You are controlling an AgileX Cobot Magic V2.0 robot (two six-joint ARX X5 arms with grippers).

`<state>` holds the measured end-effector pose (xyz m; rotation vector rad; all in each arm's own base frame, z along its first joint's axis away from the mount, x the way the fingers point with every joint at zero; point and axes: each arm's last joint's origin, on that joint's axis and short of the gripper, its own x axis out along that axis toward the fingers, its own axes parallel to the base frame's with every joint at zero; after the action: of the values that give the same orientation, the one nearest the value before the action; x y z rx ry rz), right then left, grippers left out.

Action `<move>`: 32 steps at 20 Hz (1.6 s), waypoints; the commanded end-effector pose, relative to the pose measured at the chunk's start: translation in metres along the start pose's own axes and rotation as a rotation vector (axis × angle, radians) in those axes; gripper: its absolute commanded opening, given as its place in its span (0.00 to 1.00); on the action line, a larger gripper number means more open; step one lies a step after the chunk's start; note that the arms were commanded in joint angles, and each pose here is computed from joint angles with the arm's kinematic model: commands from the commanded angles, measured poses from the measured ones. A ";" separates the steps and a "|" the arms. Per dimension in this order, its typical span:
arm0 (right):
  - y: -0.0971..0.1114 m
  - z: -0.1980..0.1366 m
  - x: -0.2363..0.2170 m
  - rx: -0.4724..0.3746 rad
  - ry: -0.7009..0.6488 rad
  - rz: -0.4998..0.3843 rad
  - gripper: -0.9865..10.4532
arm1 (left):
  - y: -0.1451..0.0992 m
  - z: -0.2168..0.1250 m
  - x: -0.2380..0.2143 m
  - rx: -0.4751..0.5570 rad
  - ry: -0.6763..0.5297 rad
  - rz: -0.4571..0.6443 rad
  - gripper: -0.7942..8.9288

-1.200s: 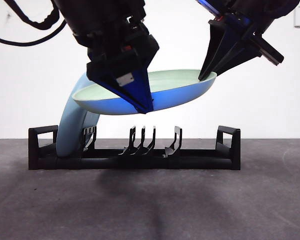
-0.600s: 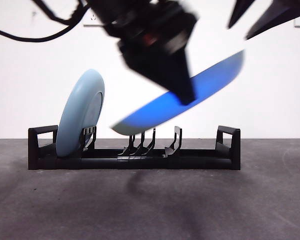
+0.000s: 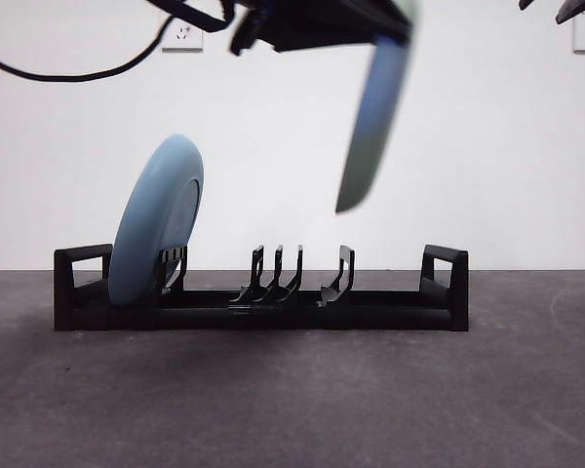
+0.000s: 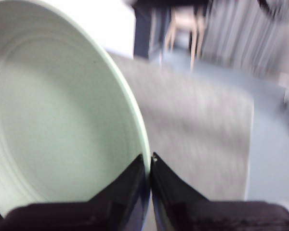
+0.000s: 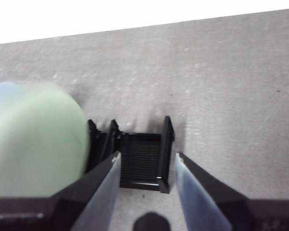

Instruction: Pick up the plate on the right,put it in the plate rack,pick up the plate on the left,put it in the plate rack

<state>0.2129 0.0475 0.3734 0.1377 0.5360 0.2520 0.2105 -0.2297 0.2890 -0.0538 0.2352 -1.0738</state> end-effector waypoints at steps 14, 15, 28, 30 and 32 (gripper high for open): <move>-0.004 0.001 0.001 0.000 -0.006 -0.017 0.25 | 0.105 -0.002 0.052 -0.314 0.016 0.073 0.07; -0.004 0.001 0.001 0.000 -0.006 -0.017 0.25 | 0.107 -0.009 0.055 -0.327 0.046 0.080 0.07; -0.004 0.001 0.001 -0.014 0.003 -0.013 0.25 | 0.097 -0.025 0.050 -0.388 0.260 0.068 0.40; -0.004 -0.001 0.001 -0.054 0.020 -0.008 0.25 | 0.089 -0.011 0.041 -0.333 0.240 0.054 0.40; -0.004 -0.003 0.001 -0.081 0.046 -0.011 0.25 | 0.079 0.009 0.025 -0.259 0.205 0.065 0.40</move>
<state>0.2118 0.0437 0.3688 0.0749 0.5795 0.2566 0.2936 -0.2137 0.2812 -0.2062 0.5809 -0.9607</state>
